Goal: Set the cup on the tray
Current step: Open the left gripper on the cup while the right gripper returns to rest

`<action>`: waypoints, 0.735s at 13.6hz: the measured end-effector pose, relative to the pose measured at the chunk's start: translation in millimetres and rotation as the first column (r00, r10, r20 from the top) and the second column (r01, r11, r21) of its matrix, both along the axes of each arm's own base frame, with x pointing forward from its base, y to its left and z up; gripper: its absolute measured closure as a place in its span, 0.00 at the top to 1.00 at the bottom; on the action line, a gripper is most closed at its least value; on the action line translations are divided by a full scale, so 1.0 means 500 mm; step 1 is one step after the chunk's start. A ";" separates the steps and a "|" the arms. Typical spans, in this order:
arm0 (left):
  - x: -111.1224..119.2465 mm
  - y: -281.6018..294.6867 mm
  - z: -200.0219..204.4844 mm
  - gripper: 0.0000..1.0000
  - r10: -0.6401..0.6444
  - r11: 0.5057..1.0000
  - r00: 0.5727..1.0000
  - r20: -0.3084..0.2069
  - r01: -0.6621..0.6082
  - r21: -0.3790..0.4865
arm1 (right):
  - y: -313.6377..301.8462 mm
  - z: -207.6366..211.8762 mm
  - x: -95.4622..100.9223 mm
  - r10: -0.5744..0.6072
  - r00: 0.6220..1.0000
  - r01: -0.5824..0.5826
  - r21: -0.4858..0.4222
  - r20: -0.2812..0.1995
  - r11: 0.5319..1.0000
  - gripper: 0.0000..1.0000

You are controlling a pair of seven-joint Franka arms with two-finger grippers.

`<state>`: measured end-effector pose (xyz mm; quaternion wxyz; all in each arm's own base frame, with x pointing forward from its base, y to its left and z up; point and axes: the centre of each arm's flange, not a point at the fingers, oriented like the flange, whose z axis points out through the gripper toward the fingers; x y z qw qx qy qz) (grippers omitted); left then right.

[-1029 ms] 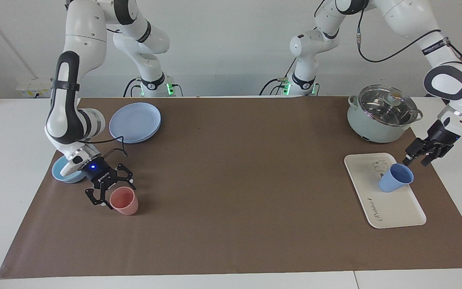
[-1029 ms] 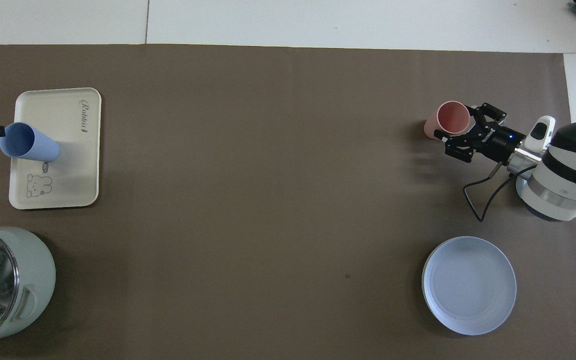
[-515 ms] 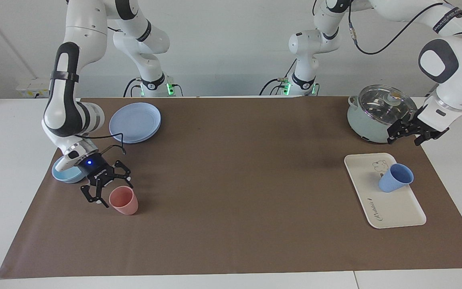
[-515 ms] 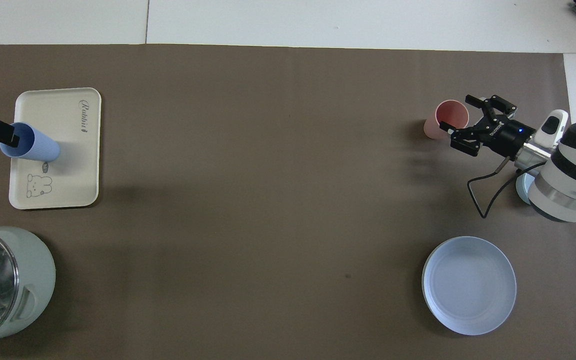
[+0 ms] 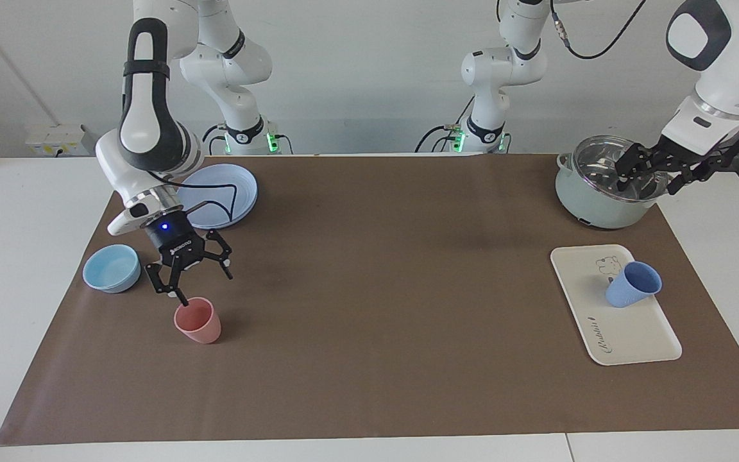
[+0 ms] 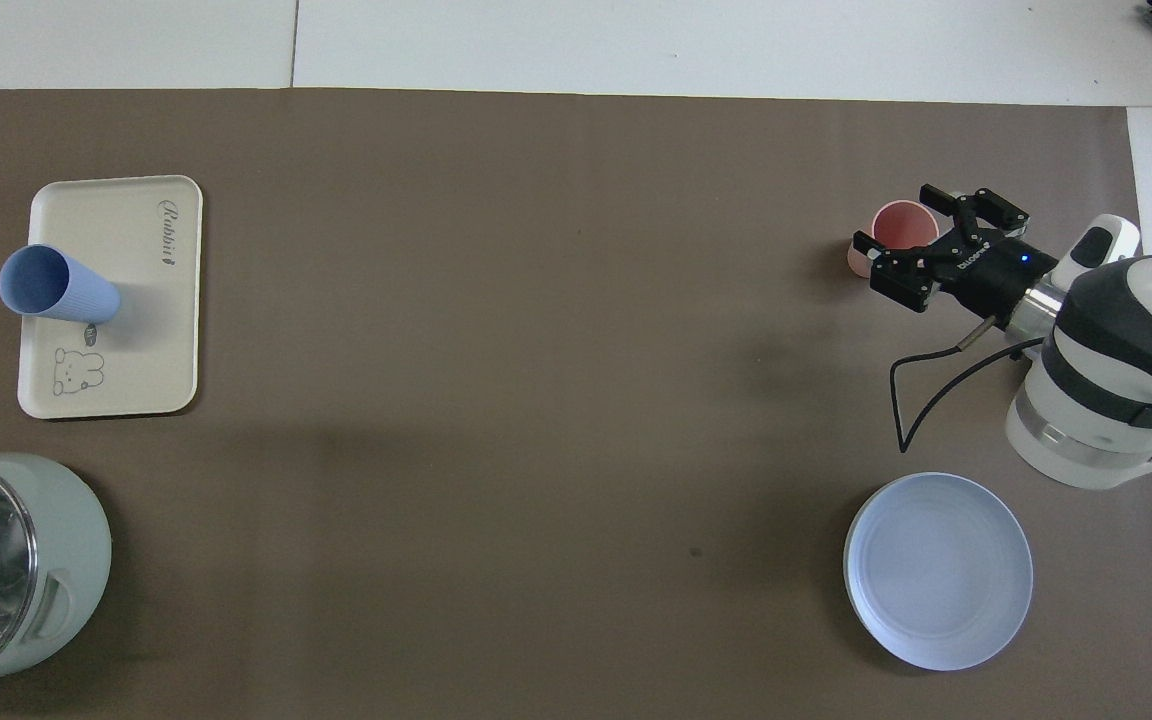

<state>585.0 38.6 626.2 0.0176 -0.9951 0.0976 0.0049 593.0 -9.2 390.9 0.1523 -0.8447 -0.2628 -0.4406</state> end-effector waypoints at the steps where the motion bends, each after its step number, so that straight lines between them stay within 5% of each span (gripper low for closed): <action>1: 0.001 -0.019 0.001 1.00 0.020 1.000 1.000 0.003 -0.020 0.000 | -0.010 0.005 0.002 0.019 1.000 -0.020 -0.042 -0.016 0.999 1.00; 6: 0.007 -0.135 0.001 1.00 0.074 0.997 0.997 0.029 -0.074 -0.006 | -0.010 0.093 0.010 0.094 0.987 -0.124 -0.247 -0.131 0.961 1.00; 10: 0.013 -0.145 0.008 1.00 0.110 0.989 0.993 0.048 -0.105 -0.103 | -0.002 0.195 -0.012 0.003 0.952 -0.123 -0.373 -0.306 0.920 1.00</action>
